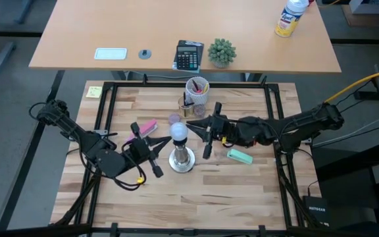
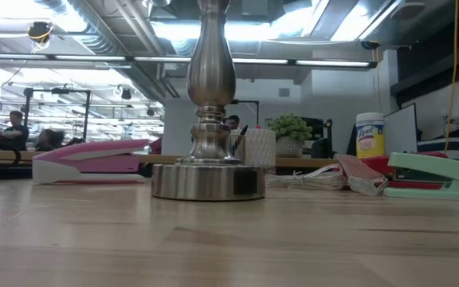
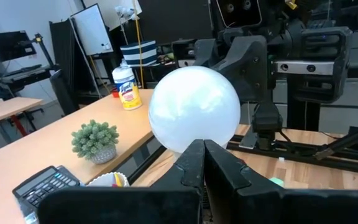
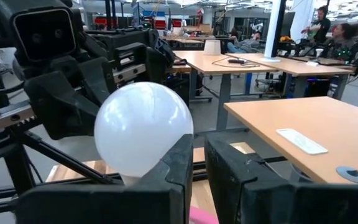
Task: Screw lightbulb
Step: Insert the lightbulb into the lamp socket
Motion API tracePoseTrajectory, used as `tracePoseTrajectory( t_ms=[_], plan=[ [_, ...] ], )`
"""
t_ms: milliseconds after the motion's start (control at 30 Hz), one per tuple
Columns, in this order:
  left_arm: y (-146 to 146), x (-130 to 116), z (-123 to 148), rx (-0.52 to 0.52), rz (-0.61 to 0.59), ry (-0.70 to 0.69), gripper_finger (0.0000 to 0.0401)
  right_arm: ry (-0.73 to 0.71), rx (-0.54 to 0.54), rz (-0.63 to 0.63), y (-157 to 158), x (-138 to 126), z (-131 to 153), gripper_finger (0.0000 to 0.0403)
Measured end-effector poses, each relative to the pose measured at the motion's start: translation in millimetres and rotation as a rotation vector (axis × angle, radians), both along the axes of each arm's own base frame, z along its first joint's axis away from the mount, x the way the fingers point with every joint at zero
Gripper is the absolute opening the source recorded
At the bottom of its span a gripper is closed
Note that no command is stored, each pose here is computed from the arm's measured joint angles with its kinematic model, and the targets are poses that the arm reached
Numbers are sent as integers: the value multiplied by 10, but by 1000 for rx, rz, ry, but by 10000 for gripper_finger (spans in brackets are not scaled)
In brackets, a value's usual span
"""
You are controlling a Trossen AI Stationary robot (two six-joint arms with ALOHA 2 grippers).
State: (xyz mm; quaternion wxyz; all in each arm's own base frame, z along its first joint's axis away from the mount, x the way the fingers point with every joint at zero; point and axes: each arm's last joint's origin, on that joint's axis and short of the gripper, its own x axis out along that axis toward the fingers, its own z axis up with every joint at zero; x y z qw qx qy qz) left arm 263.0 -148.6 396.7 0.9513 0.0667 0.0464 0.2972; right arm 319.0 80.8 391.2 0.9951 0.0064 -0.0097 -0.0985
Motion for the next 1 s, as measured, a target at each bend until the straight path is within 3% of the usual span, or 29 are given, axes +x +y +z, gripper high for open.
tracePoseTrajectory(
  t_ms=[1000],
  plan=[
    [31, -15, -30, 0, 69, 7, 1, 7, 44, 60, 234, -64, -22, 48]
  ],
)
